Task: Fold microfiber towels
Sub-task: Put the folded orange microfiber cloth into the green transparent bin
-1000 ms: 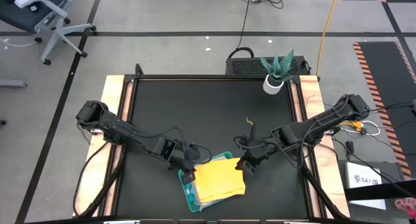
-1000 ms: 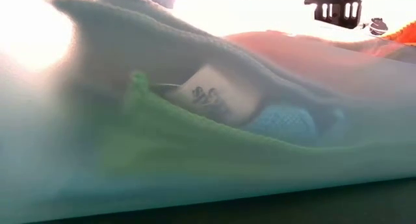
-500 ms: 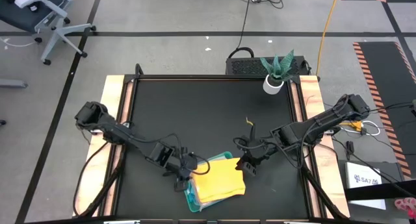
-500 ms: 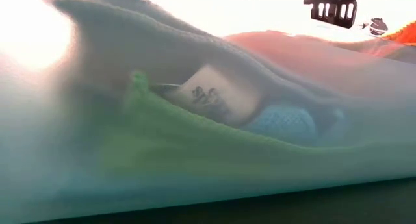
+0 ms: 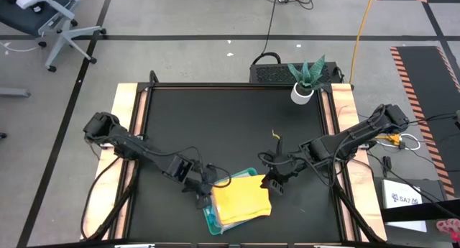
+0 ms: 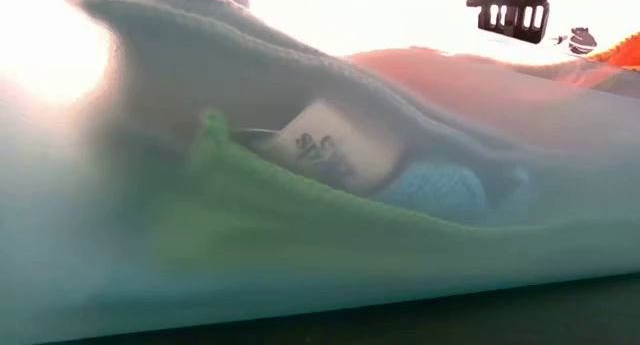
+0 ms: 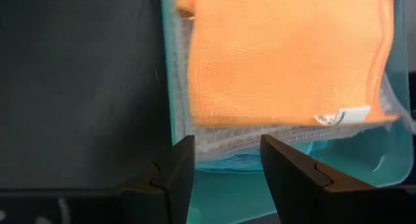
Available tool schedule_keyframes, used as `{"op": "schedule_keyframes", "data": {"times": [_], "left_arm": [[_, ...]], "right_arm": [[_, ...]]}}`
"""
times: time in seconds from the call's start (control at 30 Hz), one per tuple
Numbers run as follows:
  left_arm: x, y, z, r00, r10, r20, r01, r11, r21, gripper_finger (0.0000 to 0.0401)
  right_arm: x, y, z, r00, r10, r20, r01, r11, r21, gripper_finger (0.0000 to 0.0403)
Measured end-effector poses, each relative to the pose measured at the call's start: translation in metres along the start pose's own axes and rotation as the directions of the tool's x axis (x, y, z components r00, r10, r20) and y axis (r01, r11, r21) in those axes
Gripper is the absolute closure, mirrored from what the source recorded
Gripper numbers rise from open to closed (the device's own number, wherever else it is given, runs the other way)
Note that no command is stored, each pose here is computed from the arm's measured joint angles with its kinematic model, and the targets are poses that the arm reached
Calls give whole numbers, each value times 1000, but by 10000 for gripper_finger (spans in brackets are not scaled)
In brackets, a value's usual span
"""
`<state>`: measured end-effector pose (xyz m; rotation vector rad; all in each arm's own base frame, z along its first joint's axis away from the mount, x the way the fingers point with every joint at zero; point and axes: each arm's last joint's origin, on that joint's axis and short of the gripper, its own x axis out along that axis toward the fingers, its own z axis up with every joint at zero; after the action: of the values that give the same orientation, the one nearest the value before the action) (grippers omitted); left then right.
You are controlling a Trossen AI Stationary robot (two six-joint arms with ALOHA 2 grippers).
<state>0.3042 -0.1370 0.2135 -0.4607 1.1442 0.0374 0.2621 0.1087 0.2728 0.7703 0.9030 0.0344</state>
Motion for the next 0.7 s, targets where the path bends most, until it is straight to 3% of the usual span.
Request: {"op": "schedule_keyframes", "data": {"times": [0.27,0.43,0.7], "left_arm": [[0,4,3,1000,-22,-22,17,977,-210,226],[0,3,5,1000,-15,8,16,957,-289,226],[1,4,9,999,-46,19,49,858,-512,226]], "right_arm": [[0,0,0,1000,-14,20,14,1000,-7,287],[0,0,0,1000,-14,21,15,1000,-22,287],[0,0,0,1000,-14,21,15,1000,-27,287]]}}
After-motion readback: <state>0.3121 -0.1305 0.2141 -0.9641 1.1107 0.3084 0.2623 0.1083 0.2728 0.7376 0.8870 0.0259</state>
